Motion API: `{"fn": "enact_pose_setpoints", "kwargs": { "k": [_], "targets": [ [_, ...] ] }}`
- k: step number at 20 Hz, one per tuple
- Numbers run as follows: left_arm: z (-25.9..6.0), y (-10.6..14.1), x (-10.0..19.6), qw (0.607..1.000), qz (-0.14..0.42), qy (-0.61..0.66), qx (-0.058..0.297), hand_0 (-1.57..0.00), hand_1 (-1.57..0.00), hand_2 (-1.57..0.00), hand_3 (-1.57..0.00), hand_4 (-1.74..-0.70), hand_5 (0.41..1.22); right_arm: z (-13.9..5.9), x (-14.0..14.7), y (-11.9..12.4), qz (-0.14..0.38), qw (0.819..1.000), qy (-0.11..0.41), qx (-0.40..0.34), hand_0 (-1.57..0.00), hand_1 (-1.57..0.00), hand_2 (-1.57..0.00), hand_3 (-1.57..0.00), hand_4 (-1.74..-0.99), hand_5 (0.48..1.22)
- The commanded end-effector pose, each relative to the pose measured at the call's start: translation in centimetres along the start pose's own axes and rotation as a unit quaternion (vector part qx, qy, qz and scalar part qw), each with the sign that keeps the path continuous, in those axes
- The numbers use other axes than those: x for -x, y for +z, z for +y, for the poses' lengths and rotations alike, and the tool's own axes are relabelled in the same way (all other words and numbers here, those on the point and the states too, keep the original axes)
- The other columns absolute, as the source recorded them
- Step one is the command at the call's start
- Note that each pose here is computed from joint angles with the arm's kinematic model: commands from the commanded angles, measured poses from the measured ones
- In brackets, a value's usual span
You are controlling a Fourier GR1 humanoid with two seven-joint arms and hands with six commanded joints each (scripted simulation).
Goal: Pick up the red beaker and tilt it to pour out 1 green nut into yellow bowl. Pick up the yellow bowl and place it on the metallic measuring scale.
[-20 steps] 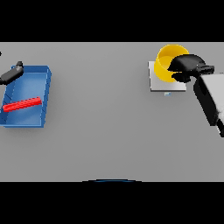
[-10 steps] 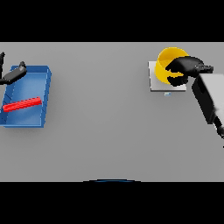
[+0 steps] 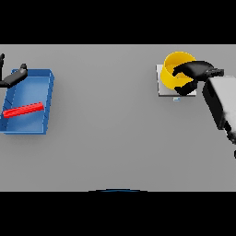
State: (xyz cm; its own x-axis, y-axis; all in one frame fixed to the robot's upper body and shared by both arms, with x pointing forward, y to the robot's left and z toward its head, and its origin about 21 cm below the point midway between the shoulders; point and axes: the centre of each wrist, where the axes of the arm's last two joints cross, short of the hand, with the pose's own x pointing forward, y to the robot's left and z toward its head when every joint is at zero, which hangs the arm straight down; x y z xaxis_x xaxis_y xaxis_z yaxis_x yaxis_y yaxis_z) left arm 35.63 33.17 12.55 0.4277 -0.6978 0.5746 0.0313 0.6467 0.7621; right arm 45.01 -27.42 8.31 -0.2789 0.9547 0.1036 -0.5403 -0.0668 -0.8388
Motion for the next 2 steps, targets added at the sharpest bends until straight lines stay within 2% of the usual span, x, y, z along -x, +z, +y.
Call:
{"fn": "enact_pose_setpoints", "kwargs": {
  "k": [1,2],
  "targets": [
    [-0.15,-0.1,-0.03,1.0,-0.001,0.002,0.001,0.0,0.0,0.0,0.0,-0.82,0.734,-0.13,-0.19,-0.12,0.001,1.0,0.004,0.0,-0.07,-0.06,-0.14,-0.37,-1.316,0.735],
    [0.21,-0.14,-0.16,1.0,-0.003,-0.001,-0.002,0.0,0.0,0.0,0.0,-0.82,0.734,-0.22,-0.23,-0.17,0.001,1.0,0.006,-0.002,-0.05,-0.05,-0.12,-0.35,-1.308,0.733]
  ]
}}
